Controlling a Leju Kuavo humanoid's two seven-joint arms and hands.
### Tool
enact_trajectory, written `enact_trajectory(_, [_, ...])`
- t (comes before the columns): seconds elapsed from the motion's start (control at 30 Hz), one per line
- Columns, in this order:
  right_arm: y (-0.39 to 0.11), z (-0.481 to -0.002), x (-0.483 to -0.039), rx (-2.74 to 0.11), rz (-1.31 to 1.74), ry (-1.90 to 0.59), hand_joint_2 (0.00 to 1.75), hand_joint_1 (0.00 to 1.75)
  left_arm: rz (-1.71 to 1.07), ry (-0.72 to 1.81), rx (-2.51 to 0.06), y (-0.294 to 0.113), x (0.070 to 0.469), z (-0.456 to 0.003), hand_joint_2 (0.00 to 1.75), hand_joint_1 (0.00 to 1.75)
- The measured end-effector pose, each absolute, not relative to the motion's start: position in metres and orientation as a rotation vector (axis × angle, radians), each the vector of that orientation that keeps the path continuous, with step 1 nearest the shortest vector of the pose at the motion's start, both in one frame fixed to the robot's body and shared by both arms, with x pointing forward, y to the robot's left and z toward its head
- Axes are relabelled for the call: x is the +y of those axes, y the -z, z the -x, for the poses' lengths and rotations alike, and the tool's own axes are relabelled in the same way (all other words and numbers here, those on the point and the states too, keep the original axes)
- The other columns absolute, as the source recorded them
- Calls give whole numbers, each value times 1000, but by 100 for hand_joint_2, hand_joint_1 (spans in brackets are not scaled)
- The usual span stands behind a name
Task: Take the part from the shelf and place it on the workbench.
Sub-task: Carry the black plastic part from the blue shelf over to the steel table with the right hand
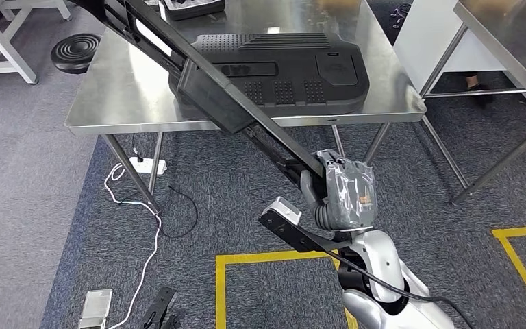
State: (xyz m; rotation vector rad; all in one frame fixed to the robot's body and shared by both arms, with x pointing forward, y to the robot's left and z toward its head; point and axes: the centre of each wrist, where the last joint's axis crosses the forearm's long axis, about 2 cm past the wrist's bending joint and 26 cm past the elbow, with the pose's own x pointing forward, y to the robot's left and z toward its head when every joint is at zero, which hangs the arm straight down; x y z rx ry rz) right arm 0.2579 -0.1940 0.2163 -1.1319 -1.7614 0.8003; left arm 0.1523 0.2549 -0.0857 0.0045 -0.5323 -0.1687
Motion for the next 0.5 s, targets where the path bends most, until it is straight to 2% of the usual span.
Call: enact_trajectory(0.5, [-218,-258,-194,-1769,1126,-798,175,164,-2,181,-545,85,255,-155,175,0])
